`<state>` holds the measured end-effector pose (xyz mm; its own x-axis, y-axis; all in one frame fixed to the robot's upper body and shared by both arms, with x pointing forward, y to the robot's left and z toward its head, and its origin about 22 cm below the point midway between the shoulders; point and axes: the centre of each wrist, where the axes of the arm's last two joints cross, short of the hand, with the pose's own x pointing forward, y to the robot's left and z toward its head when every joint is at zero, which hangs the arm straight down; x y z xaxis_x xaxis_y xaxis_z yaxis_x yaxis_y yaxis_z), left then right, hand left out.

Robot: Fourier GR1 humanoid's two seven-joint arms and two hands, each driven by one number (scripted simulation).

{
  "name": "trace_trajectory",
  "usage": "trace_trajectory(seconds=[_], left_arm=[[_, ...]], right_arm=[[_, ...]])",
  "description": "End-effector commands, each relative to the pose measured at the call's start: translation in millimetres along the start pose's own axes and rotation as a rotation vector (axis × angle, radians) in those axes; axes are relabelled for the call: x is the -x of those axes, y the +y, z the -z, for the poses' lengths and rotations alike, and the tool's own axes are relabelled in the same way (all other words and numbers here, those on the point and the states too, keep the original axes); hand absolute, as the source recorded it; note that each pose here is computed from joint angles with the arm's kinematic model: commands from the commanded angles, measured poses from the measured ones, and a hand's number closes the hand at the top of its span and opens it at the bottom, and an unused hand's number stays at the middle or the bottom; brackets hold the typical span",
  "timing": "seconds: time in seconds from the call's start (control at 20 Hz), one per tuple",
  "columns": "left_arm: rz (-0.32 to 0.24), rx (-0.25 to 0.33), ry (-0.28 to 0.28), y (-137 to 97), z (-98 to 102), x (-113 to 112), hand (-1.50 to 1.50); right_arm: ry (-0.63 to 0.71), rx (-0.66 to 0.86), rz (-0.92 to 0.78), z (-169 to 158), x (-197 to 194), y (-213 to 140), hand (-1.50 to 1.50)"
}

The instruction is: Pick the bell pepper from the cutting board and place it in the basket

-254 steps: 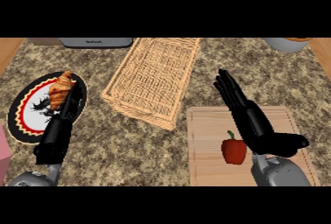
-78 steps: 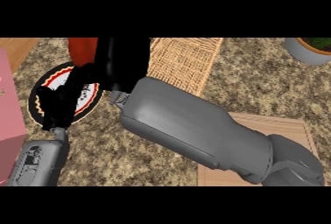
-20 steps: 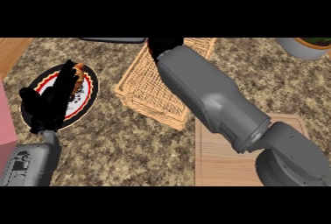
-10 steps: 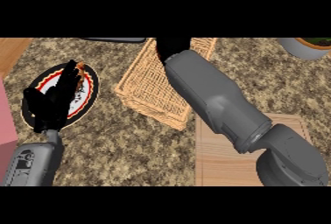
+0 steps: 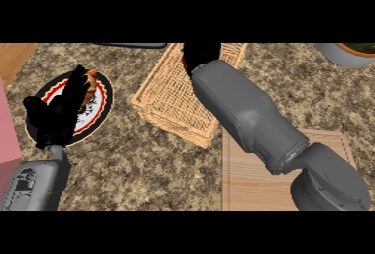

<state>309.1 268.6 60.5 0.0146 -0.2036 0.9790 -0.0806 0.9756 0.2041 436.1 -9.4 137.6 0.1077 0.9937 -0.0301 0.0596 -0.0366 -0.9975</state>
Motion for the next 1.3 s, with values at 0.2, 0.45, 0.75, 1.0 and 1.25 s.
trace_trajectory(seconds=[0.2,0.45,0.75,1.0,1.25], left_arm=[[-0.006,0.008,0.001,-15,11,-12,0.00],[0.002,-0.013,0.019,-8,-4,13,0.00],[-0.018,0.000,0.013,8,-4,4,0.00],[0.003,-0.001,-0.008,1,-2,7,0.00],[0.004,-0.005,0.030,2,-6,8,0.00]], right_arm=[[0.009,-0.061,0.029,-6,-5,1,1.50],[0.047,-0.145,0.055,0,13,23,1.50],[0.162,-0.214,0.025,-2,20,37,1.50],[0.142,-0.082,0.181,-7,3,17,-1.50],[0.155,0.014,0.404,-5,-4,0,-1.50]])
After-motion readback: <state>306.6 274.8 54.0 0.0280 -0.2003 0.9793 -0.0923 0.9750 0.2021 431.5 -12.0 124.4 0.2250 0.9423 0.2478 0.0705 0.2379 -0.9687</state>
